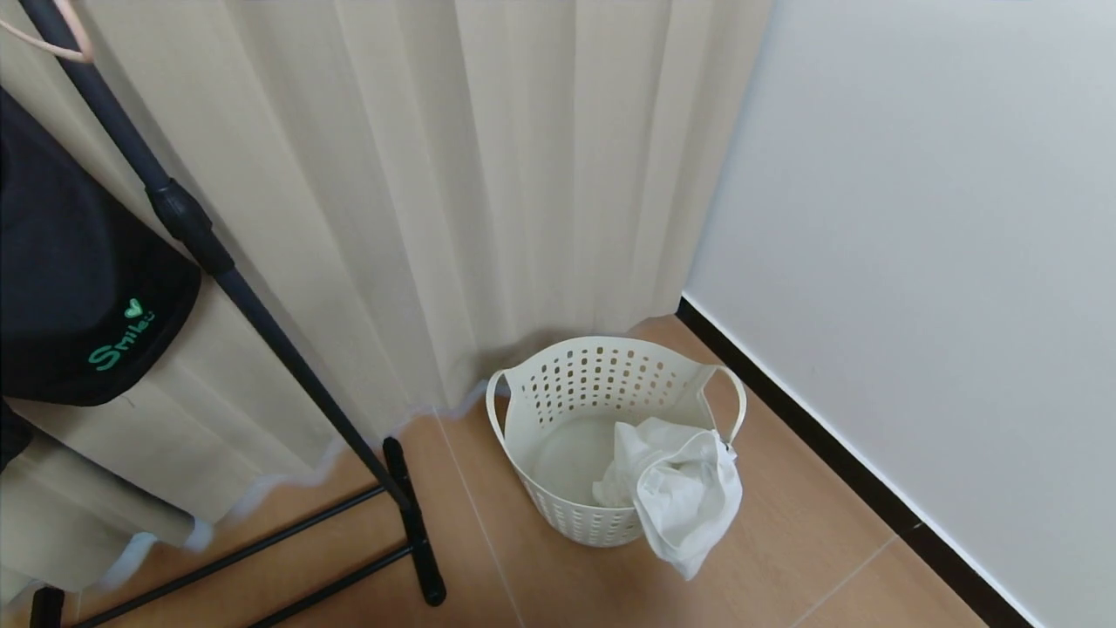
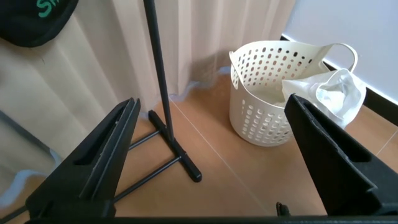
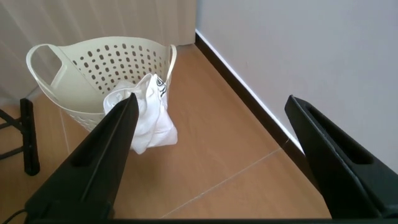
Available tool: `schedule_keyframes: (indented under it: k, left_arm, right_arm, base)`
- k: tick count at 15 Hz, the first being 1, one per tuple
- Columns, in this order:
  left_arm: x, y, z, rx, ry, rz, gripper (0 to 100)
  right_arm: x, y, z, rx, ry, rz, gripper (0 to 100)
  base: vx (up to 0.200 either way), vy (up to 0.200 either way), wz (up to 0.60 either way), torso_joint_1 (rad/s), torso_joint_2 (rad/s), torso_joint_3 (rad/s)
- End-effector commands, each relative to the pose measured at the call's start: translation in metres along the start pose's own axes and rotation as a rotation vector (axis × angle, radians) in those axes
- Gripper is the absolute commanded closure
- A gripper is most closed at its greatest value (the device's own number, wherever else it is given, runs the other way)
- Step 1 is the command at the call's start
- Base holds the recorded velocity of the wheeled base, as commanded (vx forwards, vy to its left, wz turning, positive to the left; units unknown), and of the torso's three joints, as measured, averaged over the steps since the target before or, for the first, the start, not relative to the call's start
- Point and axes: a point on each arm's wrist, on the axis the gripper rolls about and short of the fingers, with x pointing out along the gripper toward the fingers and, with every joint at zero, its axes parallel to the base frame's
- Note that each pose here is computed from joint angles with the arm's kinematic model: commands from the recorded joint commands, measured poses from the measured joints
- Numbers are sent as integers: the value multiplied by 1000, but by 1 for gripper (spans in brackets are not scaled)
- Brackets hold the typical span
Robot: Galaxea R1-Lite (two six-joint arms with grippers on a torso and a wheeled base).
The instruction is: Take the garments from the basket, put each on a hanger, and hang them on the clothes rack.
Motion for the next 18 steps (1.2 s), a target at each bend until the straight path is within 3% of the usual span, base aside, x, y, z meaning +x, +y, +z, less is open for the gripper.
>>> schedule_keyframes:
  k: [1, 18]
  left_arm:
    - [0, 0, 0, 0, 1, 0, 0]
    - [0, 0, 0, 0, 1, 0, 0]
  right_arm:
    - [0, 0, 0, 0, 1, 0, 0]
    - [0, 0, -1, -16, 9, -4, 0]
  base:
    - [0, 0, 0, -2, 2, -203]
    - [0, 0, 0, 3, 4, -198]
